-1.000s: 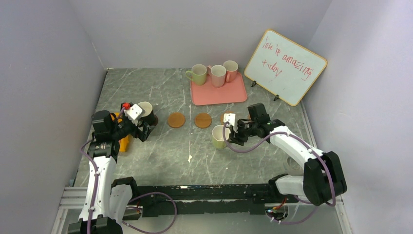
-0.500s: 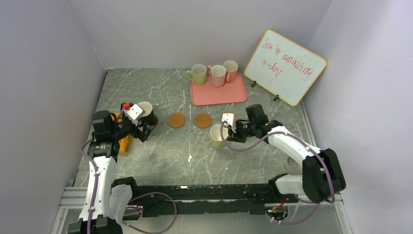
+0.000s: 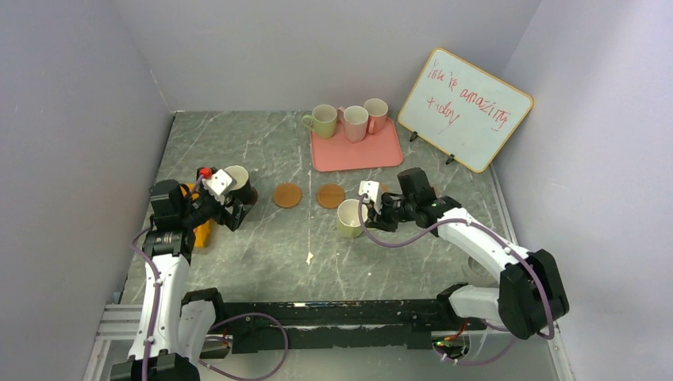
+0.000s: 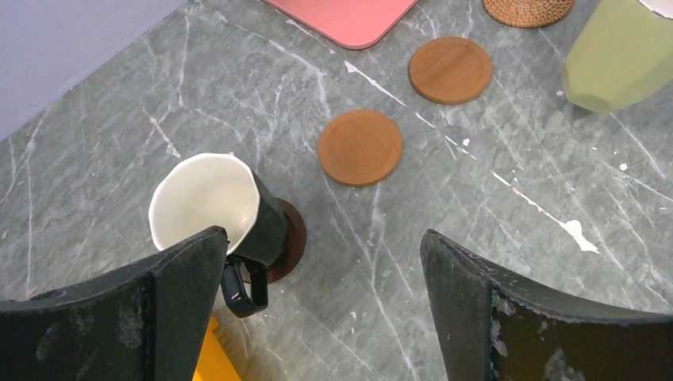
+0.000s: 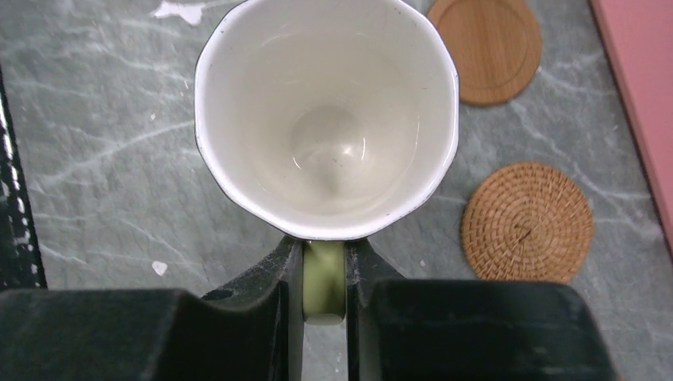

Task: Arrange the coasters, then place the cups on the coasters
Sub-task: Pick up the cup from the tray.

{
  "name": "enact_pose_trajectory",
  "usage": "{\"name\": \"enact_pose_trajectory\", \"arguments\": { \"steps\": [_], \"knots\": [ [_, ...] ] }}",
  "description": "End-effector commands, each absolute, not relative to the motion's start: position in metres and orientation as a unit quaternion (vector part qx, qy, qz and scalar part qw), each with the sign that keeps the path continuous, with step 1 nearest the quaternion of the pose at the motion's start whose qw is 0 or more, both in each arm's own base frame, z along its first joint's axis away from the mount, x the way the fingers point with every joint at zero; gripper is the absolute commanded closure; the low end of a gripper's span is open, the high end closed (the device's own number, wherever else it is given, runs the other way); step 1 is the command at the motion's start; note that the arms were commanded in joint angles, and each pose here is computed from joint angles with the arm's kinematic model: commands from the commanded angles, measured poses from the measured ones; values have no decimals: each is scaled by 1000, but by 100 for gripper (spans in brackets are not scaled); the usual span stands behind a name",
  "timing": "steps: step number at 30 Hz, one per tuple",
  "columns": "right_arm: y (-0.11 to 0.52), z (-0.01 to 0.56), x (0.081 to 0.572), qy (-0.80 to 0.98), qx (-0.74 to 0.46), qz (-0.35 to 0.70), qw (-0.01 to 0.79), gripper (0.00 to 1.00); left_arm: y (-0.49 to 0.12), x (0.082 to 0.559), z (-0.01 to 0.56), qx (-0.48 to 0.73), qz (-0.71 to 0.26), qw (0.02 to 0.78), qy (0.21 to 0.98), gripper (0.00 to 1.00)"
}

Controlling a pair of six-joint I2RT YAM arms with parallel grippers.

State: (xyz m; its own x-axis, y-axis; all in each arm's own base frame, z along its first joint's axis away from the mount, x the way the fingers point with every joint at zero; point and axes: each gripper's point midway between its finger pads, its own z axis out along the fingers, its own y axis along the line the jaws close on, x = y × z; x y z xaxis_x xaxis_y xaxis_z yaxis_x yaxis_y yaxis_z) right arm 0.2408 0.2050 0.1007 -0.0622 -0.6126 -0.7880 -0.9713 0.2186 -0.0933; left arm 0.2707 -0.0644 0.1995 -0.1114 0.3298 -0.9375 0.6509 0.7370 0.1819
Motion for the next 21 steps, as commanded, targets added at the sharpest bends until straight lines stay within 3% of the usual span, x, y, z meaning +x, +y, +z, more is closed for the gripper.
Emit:
{"name": "enact_pose_trajectory", "arguments": {
  "steps": [1, 13, 21],
  "knots": [
    [242, 179, 262, 619, -571, 256, 474, 100, -65, 272, 213, 341, -135, 591, 718, 4],
    [286, 212, 286, 646, -541, 267, 467, 100, -35, 276, 227, 301, -51, 583, 753, 4],
    [326, 261, 336, 639, -489, 244, 541, 100, -13, 273, 189, 262, -12, 552, 791, 4]
  ]
}}
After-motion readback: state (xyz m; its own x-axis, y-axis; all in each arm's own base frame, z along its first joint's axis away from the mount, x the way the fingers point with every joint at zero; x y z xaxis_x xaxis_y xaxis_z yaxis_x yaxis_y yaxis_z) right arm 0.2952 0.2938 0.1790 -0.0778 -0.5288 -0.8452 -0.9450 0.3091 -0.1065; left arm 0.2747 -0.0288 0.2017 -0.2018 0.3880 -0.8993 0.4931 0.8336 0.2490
